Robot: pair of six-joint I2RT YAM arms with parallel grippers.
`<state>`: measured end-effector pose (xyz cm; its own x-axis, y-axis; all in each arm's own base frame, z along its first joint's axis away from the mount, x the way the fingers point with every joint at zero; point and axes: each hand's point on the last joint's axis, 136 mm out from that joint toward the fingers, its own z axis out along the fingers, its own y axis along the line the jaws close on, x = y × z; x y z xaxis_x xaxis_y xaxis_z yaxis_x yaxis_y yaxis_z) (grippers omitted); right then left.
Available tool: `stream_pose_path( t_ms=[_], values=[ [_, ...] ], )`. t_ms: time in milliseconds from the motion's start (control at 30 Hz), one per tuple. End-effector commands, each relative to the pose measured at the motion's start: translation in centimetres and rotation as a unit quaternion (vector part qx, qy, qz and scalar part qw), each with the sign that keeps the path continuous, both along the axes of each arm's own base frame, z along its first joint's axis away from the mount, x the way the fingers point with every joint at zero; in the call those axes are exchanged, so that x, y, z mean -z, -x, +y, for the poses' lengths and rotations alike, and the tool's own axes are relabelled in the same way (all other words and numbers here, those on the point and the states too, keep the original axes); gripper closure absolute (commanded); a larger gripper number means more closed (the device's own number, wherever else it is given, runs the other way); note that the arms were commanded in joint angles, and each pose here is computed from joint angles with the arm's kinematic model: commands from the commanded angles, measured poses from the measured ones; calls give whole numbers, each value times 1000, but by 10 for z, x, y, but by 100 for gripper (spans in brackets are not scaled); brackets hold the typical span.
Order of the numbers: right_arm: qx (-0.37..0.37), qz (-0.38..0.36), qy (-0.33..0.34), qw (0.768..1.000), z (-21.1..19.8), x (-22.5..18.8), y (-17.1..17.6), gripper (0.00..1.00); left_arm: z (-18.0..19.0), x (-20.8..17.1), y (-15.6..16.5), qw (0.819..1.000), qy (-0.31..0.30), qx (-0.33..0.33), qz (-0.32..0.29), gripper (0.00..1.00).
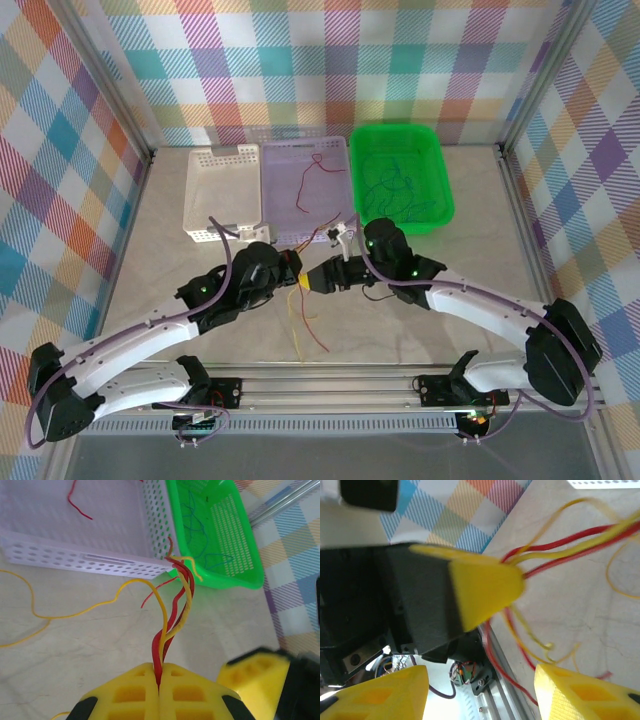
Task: Untangle the cables
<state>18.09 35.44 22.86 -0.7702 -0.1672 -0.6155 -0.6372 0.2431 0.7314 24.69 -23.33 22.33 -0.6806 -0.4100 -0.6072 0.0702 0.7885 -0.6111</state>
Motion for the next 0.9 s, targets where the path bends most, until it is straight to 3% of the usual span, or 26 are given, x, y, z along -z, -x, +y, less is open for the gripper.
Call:
stream_pose_path(
  t_ms=[0,333,500,600,700,767,867],
  values=[
    [15,-53,7,998,0,9,-1,45,-8,-21,-10,999,50,-14,-14,100],
    [35,-71,68,995,-1,44,1,52,-3,-16,-14,998,42,-40,1,100],
    [45,-76,68,994,1,43,0,77,0,-11,-13,998,31,-47,11,100],
    [46,-74,72,994,1,45,-1,83,3,-8,-12,998,23,-49,17,100],
    [49,-64,75,994,3,49,-2,77,5,-7,-11,998,27,-54,19,100],
    [54,-58,75,994,4,51,-4,64,5,-7,-10,998,29,-56,22,100],
    [55,-55,73,994,8,50,-4,55,5,-8,-11,998,33,-57,24,100]
  ],
)
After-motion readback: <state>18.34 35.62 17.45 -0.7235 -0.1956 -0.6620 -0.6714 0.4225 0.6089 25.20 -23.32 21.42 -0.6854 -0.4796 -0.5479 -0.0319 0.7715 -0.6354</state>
